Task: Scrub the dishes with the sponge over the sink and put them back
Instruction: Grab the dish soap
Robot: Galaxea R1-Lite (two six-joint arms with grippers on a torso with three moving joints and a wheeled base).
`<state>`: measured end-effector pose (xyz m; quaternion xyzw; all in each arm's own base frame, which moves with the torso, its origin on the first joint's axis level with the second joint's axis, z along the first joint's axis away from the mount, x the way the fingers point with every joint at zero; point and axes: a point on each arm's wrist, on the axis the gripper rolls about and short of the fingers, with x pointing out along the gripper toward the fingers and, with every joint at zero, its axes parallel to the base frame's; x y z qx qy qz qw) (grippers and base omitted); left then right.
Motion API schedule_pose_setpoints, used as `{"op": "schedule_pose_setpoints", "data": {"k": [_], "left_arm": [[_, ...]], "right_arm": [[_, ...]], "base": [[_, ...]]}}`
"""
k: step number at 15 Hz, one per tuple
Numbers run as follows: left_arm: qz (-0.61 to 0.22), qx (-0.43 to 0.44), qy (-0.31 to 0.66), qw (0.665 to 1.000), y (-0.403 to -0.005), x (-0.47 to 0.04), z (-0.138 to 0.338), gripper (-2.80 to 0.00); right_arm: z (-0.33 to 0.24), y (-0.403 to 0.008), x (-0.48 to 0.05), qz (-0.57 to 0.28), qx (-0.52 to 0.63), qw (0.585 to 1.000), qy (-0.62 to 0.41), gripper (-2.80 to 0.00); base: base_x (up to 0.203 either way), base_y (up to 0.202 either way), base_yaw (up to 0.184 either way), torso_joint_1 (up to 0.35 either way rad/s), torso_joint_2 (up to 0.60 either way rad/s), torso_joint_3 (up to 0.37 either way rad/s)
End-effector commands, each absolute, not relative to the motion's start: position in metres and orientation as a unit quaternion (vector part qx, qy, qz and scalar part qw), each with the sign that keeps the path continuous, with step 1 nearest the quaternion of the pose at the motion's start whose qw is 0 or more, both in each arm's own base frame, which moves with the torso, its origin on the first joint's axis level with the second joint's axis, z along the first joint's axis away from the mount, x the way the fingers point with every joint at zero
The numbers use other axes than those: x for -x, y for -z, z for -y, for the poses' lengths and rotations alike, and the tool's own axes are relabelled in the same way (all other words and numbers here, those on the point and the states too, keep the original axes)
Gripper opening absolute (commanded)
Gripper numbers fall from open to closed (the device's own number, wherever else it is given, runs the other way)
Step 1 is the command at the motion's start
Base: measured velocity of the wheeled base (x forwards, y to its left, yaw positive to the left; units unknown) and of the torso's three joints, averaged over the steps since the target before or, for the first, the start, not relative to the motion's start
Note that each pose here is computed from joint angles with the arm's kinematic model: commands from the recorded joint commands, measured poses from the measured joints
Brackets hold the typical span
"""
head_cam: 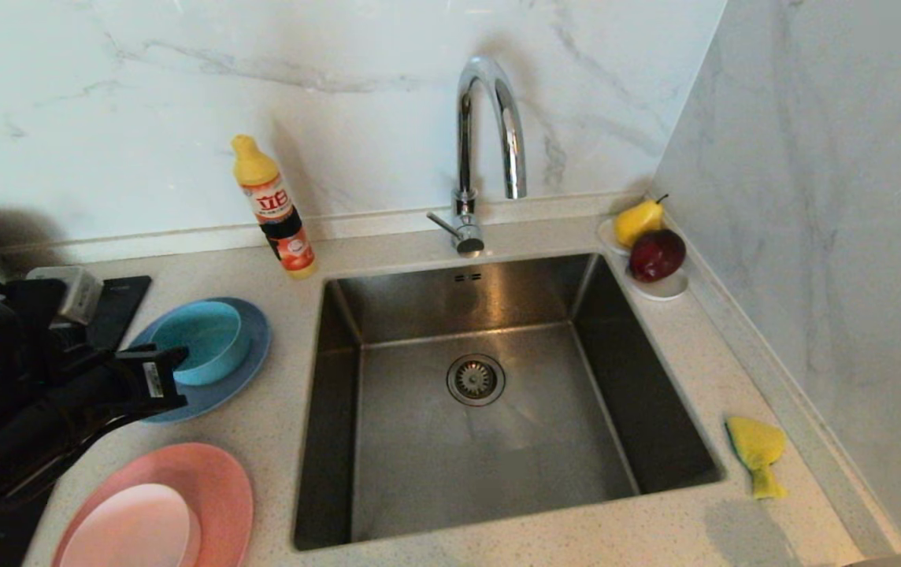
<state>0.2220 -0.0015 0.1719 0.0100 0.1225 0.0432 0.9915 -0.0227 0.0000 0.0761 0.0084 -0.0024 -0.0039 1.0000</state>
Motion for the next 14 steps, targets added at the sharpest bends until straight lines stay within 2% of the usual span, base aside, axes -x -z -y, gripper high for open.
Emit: {"op": "schedule_pose_setpoints", "data": {"k": [1, 14], "left_arm": [[-0.124, -0.011, -0.035, 0.992, -0.171, -0.224, 0.005, 0.00], [-0.050, -0.008, -0.018, 0.999, -0.141, -0.289, 0.022, 0.00]], "right_arm": [[0.000, -0.076, 0.023, 0.002, -0.008, 1.000, 0.004, -2.80], [0.000, -0.076, 0.023, 0.002, -0.008, 1.000, 0.004, -2.80]], "base": [[0.000, 0.000, 0.000, 0.000, 0.00, 0.000], [0.000, 0.000, 0.000, 0.000, 0.00, 0.000]]}}
